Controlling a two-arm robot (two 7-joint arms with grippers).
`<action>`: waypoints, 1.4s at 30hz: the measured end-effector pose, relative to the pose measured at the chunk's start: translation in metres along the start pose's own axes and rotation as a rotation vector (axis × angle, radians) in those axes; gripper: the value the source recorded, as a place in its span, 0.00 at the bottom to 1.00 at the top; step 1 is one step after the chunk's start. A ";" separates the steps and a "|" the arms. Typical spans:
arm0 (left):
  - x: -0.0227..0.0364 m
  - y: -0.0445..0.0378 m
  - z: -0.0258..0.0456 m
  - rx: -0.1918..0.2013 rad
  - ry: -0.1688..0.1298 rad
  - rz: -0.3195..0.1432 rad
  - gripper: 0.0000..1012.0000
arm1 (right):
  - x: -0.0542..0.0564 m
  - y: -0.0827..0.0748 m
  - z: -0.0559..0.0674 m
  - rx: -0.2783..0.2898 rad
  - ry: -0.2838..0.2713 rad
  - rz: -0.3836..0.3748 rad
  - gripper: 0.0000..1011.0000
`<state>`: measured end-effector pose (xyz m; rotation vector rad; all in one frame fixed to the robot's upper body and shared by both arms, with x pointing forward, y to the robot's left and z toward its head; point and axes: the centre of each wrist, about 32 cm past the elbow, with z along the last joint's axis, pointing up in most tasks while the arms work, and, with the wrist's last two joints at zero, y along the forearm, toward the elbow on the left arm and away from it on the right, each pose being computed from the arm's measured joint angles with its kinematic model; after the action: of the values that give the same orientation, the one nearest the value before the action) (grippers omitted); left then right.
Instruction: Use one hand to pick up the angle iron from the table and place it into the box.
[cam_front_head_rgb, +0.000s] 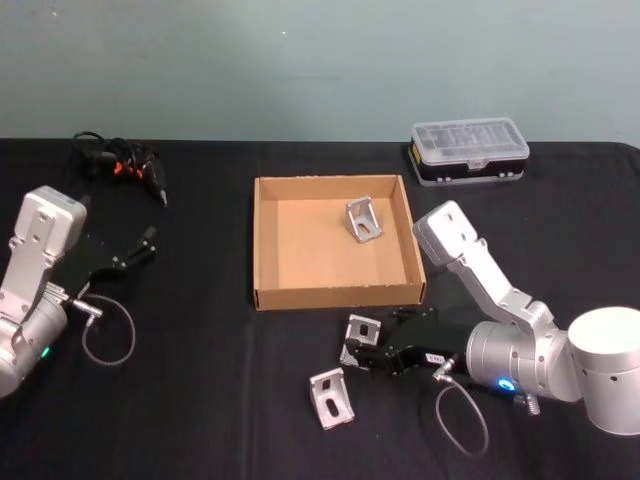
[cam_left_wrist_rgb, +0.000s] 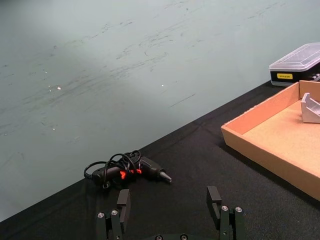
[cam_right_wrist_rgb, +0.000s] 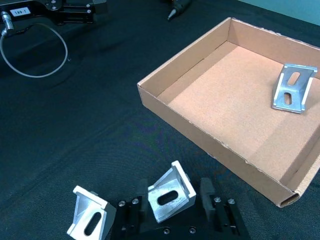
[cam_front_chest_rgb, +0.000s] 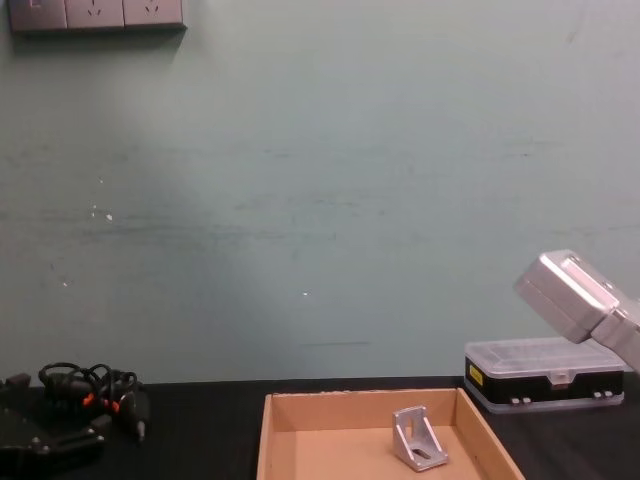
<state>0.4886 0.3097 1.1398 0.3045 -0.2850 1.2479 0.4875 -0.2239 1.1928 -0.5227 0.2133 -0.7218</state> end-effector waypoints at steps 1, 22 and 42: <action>0.0000 0.0000 0.0000 0.000 0.000 0.000 0.99 | 0.000 0.000 0.000 0.000 0.000 0.000 0.62; 0.0000 0.0000 0.0000 0.000 0.000 0.000 0.99 | 0.000 0.000 0.000 -0.001 -0.001 0.000 0.09; 0.0000 0.0000 0.0000 0.000 0.000 0.000 0.99 | -0.006 -0.017 0.044 0.114 -0.021 0.020 0.09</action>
<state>0.4886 0.3097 1.1398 0.3045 -0.2850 1.2480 0.4890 -0.2134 1.2388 -0.4189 0.1572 -0.7041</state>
